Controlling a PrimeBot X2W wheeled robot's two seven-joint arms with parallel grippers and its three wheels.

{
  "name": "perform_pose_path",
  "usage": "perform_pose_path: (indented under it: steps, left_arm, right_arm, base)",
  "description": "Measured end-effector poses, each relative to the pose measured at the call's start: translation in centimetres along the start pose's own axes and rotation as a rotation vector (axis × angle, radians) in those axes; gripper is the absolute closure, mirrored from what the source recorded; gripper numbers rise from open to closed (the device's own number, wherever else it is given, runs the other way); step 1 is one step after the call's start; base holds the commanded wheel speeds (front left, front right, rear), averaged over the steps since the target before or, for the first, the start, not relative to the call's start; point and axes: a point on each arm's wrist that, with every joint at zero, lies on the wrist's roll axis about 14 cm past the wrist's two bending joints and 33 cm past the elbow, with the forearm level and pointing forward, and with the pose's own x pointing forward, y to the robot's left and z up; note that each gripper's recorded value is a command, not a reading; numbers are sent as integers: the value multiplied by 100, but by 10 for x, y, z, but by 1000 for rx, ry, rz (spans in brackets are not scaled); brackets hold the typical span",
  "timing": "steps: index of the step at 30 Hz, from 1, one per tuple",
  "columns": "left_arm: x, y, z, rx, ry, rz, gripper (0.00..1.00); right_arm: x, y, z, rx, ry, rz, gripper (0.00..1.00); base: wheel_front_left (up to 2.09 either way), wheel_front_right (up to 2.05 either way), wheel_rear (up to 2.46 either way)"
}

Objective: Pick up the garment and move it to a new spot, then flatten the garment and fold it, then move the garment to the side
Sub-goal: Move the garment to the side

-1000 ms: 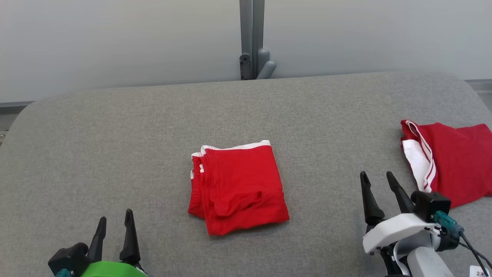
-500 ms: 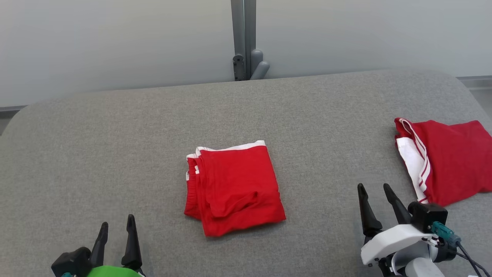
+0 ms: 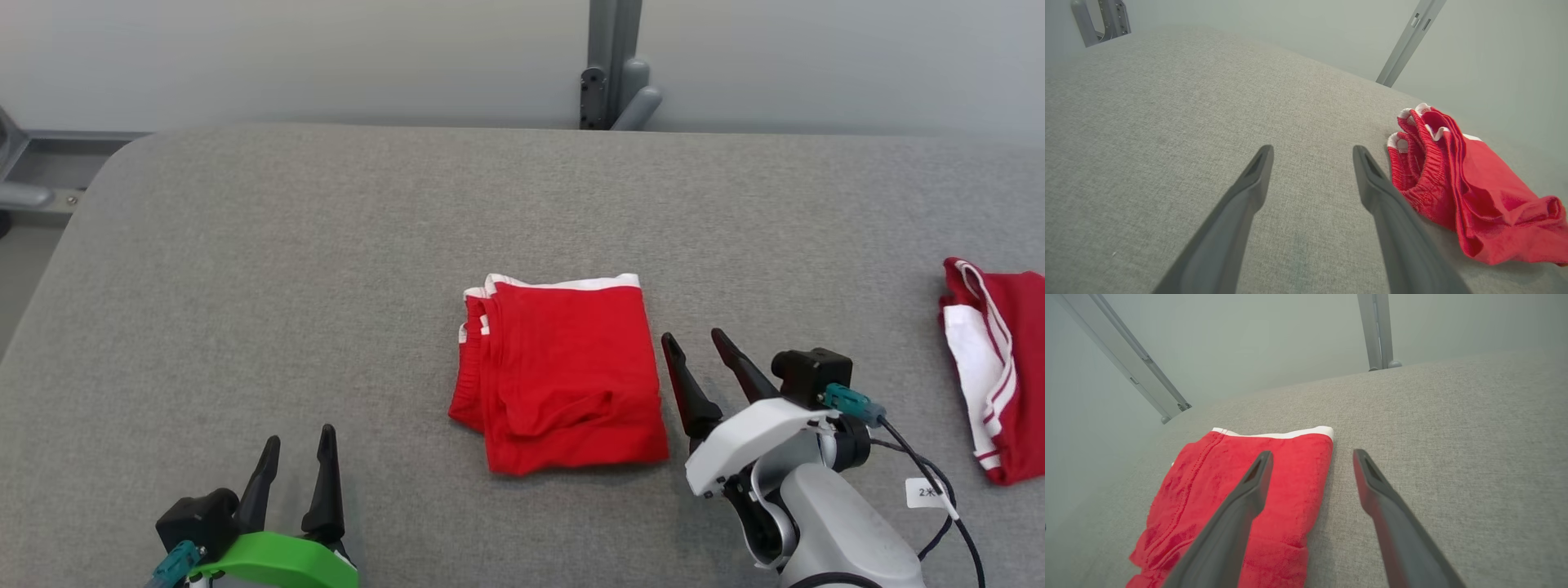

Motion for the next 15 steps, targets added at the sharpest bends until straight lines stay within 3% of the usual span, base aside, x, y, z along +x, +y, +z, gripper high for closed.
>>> perform_pose_path:
  steps: [7, 15]
  left_arm:
    - [-7, 23, 0, -9, 2, 77, 0]
    - [-10, 40, -2, -5, 13, 135, 0]
  right_arm:
    - [33, 6, -34, 48, 121, 21, 0]
    - [42, 16, -84, 81, 282, 47, 0]
  base:
    - [0, 0, 0]
    - [0, 0, 0]
